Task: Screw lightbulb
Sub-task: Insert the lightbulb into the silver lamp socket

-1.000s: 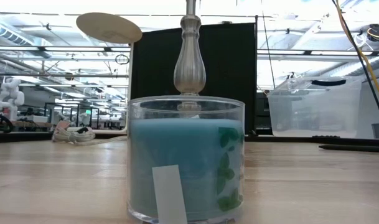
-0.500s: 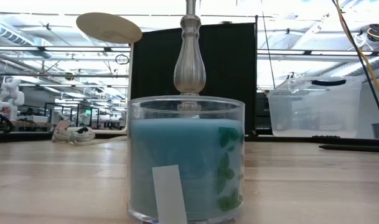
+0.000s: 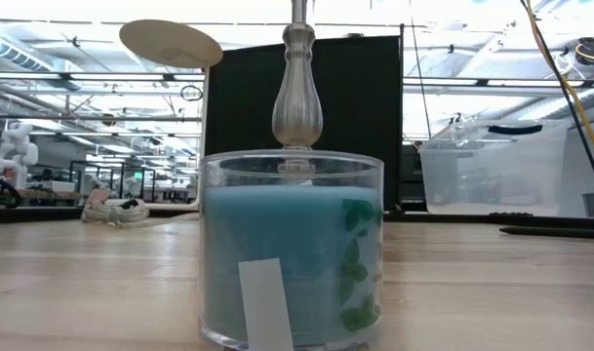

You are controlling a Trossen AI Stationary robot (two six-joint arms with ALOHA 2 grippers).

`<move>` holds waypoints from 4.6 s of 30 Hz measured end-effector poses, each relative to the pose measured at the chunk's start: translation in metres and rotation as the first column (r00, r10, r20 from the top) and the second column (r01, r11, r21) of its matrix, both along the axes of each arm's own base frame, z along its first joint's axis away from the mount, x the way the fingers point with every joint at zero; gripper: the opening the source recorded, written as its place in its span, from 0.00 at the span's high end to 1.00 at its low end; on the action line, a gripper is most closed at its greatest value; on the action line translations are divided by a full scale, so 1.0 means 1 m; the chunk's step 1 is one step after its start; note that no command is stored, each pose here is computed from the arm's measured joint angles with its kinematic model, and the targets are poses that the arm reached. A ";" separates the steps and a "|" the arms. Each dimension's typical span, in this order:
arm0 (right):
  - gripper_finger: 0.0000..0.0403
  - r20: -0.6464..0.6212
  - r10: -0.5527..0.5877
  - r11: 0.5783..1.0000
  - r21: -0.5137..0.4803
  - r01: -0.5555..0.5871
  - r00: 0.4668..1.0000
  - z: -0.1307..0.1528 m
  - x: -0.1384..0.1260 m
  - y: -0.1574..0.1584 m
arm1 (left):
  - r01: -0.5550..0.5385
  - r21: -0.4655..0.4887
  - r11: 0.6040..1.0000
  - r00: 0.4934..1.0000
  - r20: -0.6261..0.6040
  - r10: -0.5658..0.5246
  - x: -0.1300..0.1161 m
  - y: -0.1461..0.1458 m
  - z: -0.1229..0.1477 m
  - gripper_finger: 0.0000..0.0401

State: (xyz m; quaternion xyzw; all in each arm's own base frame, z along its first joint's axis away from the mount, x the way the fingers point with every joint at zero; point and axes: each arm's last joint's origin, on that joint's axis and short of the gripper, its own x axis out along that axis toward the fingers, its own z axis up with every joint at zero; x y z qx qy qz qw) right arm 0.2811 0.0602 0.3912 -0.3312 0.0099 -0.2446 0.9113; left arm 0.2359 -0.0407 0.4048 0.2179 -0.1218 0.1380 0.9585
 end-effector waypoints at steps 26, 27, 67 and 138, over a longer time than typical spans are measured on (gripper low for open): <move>1.00 0.047 0.019 0.999 -0.040 -0.017 0.999 0.007 0.000 -0.007 | -0.074 -0.040 0.996 0.996 -0.062 0.071 0.015 0.010 -0.013 1.00; 1.00 0.048 0.033 0.999 -0.042 -0.031 0.998 0.007 -0.001 -0.005 | -0.094 -0.044 0.995 0.994 -0.065 0.091 0.015 0.011 -0.013 1.00; 1.00 0.030 -0.074 0.995 -0.061 0.075 0.997 0.003 0.008 -0.026 | -0.001 -0.021 1.000 0.999 -0.036 0.001 0.001 -0.010 -0.005 1.00; 1.00 -0.008 -0.043 0.987 -0.158 0.041 0.999 0.005 0.003 -0.004 | -0.044 -0.088 0.995 0.995 -0.095 0.036 0.012 0.027 -0.014 1.00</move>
